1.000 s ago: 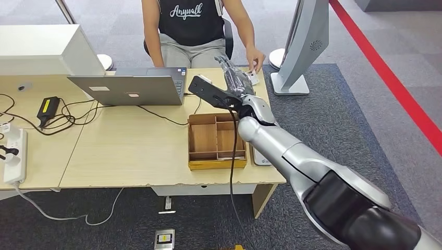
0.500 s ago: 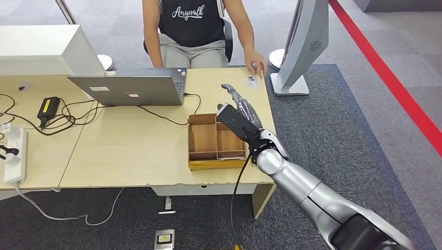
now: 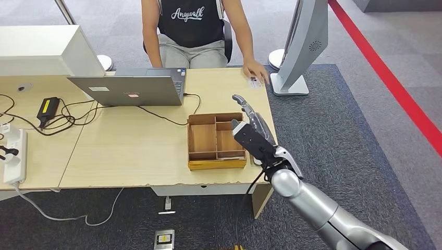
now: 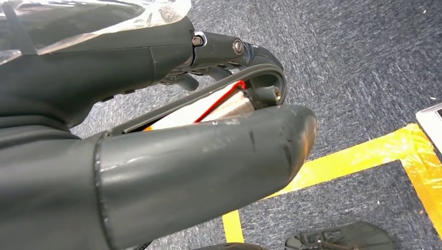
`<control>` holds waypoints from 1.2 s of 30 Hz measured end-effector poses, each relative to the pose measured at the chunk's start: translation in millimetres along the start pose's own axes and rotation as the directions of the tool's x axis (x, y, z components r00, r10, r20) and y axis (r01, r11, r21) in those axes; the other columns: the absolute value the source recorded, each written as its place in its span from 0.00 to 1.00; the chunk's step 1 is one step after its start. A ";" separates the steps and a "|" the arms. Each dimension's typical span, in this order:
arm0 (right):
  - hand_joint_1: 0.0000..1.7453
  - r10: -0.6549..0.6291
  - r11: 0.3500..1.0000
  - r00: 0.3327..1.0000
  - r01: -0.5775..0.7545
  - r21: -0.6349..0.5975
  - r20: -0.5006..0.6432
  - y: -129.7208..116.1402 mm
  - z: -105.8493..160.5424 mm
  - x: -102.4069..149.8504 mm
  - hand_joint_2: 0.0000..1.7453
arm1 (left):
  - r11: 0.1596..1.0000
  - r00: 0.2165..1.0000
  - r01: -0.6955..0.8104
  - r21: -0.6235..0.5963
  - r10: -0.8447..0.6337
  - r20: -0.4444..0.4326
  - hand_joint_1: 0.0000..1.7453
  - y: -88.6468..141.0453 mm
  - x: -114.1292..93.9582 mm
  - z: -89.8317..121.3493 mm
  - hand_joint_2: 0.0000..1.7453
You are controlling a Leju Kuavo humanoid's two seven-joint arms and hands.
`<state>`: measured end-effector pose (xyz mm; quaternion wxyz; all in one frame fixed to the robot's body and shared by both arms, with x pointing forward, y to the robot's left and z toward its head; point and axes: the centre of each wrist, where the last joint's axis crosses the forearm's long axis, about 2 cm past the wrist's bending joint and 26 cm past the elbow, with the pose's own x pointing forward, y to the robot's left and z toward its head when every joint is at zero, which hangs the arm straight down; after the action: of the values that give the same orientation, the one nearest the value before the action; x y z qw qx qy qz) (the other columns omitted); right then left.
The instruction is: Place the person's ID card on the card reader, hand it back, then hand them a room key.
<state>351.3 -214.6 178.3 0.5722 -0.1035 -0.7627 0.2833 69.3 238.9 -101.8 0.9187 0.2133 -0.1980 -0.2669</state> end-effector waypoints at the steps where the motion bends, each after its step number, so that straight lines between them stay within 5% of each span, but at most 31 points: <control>1: 0.00 0.005 1.000 1.000 -0.005 0.003 -0.003 1.0 5.0 -1.4 0.00 | 1.000 1.000 -0.001 0.001 0.001 -0.001 0.00 0.0 0.0 0.0 0.00; 5: 0.00 0.008 1.000 1.000 -0.008 0.015 -0.014 3.7 20.7 -5.6 0.00 | 1.000 1.000 -0.005 0.002 0.005 -0.004 0.00 0.2 0.0 -0.1 0.00; 9: 0.00 0.007 1.000 1.000 -0.007 0.026 -0.019 5.0 29.9 -7.2 1.00 | 1.000 1.000 -0.009 0.002 0.009 -0.006 0.00 0.3 0.1 -0.2 0.00; 13: 0.00 0.060 0.998 0.998 -0.060 0.030 -0.026 4.4 35.2 -6.2 1.00 | 1.000 1.000 -0.008 0.002 0.008 -0.007 0.00 0.3 0.2 -0.2 0.00; 16: 0.00 0.228 0.973 0.972 -0.226 0.037 -0.048 5.5 38.7 -5.4 1.00 | 1.000 1.000 -0.004 0.003 0.004 -0.009 0.00 0.4 0.4 -0.2 0.00; 24: 0.00 0.655 0.755 0.746 -0.654 0.049 -0.119 19.8 51.6 -3.7 1.00 | 1.000 1.000 -0.003 0.010 0.003 -0.016 0.00 0.6 1.1 -0.3 0.00; 30: 0.00 0.769 0.634 0.626 -0.773 0.026 -0.130 28.9 62.1 -1.4 1.00 | 1.000 1.000 0.002 0.012 -0.002 -0.014 0.00 0.6 1.5 -0.3 0.00; 36: 0.00 0.792 0.605 0.600 -0.796 0.024 -0.113 32.5 63.3 3.9 1.00 | 1.000 1.000 0.008 0.012 -0.008 -0.008 0.00 0.3 2.4 -0.1 0.00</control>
<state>285.7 -206.1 151.8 0.4272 -0.4552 -0.6079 0.4907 71.3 237.8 -101.1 0.9172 0.2205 -0.1949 -0.2685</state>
